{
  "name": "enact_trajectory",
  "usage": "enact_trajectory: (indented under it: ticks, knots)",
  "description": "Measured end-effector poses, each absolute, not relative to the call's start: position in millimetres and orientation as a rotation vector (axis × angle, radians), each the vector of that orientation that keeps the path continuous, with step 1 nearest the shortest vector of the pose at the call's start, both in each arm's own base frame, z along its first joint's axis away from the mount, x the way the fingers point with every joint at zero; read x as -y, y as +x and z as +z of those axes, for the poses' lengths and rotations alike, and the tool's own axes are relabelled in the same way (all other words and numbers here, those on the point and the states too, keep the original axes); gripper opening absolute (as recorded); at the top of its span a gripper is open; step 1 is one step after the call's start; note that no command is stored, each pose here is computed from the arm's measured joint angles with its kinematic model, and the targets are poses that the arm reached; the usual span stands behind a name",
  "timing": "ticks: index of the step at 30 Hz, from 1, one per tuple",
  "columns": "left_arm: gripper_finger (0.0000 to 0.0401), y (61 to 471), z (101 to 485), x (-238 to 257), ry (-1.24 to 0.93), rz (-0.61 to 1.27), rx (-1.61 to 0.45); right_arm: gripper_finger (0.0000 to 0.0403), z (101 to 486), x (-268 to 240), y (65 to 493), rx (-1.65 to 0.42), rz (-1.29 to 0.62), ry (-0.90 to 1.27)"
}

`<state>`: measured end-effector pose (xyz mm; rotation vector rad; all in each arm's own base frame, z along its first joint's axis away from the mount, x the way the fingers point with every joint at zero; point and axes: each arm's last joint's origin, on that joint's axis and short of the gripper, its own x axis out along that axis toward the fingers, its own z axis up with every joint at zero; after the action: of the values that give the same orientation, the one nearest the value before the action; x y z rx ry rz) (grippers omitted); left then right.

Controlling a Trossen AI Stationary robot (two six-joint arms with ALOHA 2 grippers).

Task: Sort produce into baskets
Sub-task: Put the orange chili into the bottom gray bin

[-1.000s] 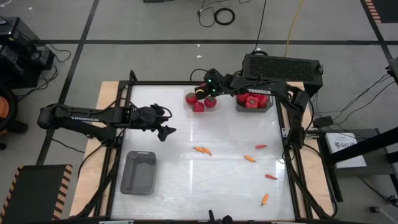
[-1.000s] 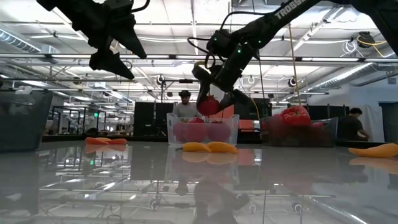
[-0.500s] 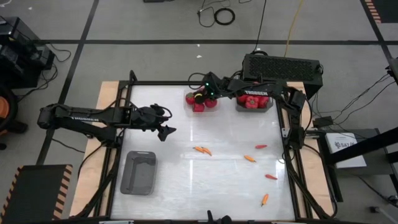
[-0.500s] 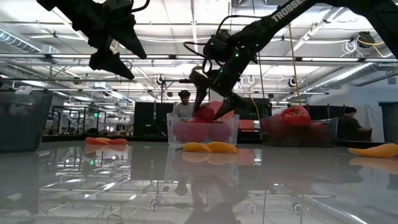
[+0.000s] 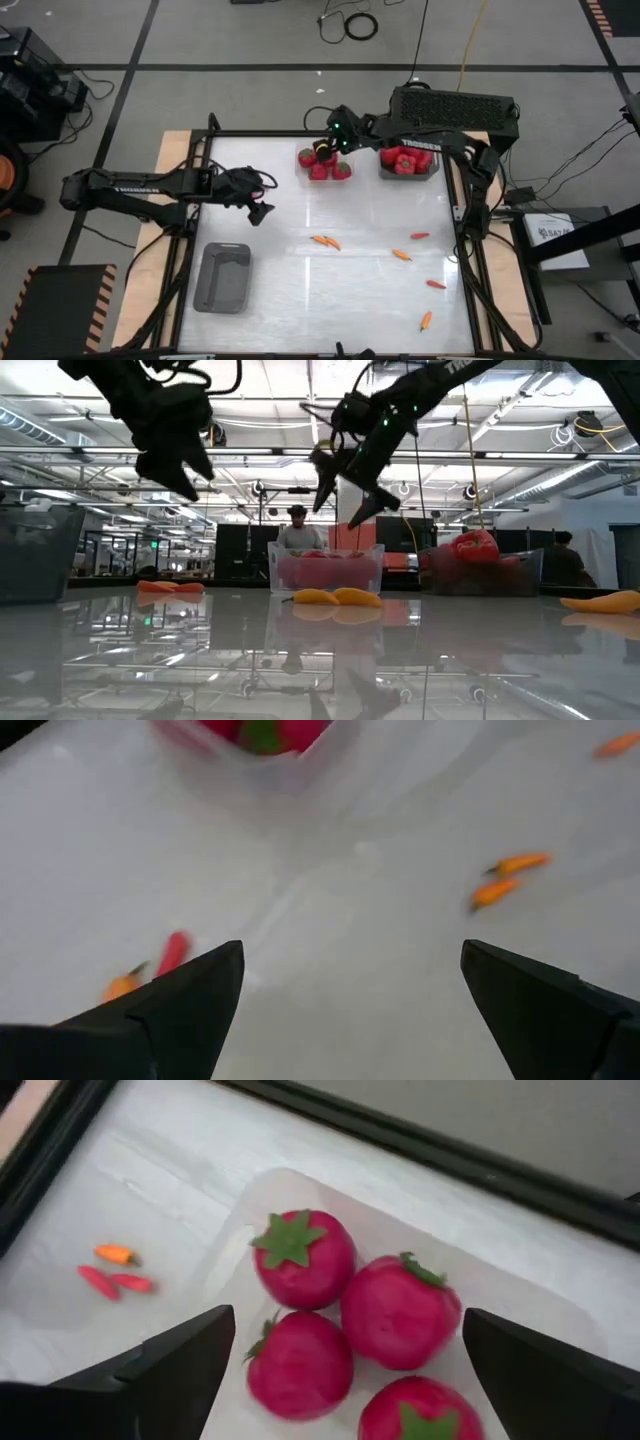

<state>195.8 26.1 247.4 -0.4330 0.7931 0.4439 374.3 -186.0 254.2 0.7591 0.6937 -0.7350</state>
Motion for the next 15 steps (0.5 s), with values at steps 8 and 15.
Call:
enact_trajectory:
  ticks: [8,15]
  knots:
    - [0.0379,185.7,238.7,-60.5,-0.347,0.502,-0.936,0.0384,325.9,141.8,367.2,-0.826,-0.598,0.722]
    - [0.0379,196.4,195.3,-105.8,-0.303,0.516,-1.178,0.0384,356.2,67.8,355.5,-0.961,-0.501,0.683]
